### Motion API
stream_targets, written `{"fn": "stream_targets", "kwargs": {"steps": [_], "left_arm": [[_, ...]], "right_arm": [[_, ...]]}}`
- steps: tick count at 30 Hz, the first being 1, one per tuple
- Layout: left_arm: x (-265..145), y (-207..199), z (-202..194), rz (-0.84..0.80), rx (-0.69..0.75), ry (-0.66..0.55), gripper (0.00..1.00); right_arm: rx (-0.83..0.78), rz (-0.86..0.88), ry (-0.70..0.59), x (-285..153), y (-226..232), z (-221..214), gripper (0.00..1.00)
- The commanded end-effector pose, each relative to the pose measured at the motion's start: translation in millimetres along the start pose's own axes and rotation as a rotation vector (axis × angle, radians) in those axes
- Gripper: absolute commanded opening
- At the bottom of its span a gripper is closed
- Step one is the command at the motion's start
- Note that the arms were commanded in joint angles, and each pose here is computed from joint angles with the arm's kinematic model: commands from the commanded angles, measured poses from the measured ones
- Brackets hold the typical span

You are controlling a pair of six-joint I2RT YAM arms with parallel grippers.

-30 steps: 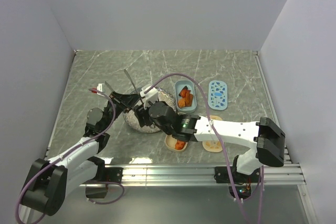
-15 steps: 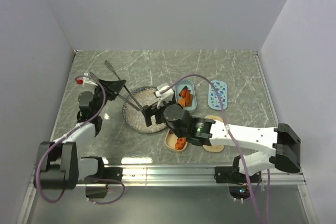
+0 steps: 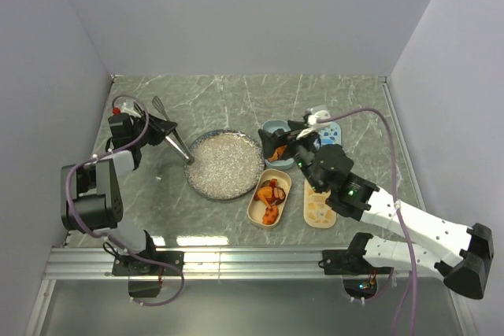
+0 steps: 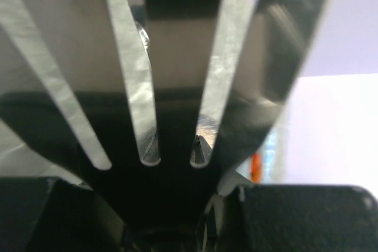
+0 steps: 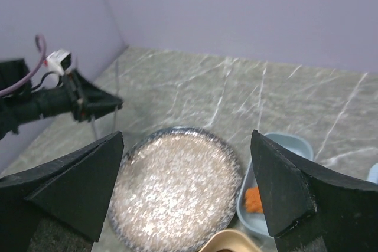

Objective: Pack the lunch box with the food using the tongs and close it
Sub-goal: Pass the clamp from the right arm to the left, then put down the clamp

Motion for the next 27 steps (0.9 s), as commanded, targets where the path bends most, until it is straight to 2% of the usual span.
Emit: {"fn": "stream_targets", "kwargs": {"steps": [1,5,7,9,13,17,21,25,27], "left_arm": [[-20.7,-11.8,24.6,0.09,0.199,-0.062,0.18],[-47.7,-7.1,30.9,0.215,0.287,-0.088,0.2],[-55.3,3.5,20.5,0.262,0.311,-0.032,0.2],[-52.2,8.4,13.2,0.254,0.305,-0.011,0.21],[-41.8,39.7,-12.2,0.273,0.269,0.127,0.2],[-39.7,51.0,-23.9,0.269,0.253,0.176,0.2],[-37.2,67.5,-32.0,0.327,0.249,0.207,0.22],[-39.2,86.5,-29.9,0.413,0.234,0.188,0.25],[-40.2,93.3,-30.7,0.443,0.227,0.189,0.31]], "right_arm": [[0.018,0.02,-0.079,-1.9,-12.2,15.6,0.95],[0.031,0.018,-0.12,-1.9,-25.3,22.9,0.95],[0.034,0.027,-0.129,-0.6,-29.0,23.1,0.95],[0.049,0.038,-0.145,0.2,-30.5,26.0,0.96],[0.058,0.044,-0.147,3.3,-38.2,23.7,0.95],[0.079,0.05,-0.158,5.2,-44.2,23.3,0.95],[0.086,0.069,-0.159,5.6,-44.6,22.4,0.96],[0.091,0.079,-0.161,6.1,-44.6,21.6,0.96],[0.093,0.081,-0.159,6.7,-44.4,20.6,0.95]]}}
Point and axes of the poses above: each gripper's point midway between its finger pads, its own x axis out along the fingers, its own y axis along the line the jaws close on, z = x × y, the point moved 1 cm from there along -x, back along the fingers, and after that the axes turned 12 degrees about -x, right-handed, at the moved point
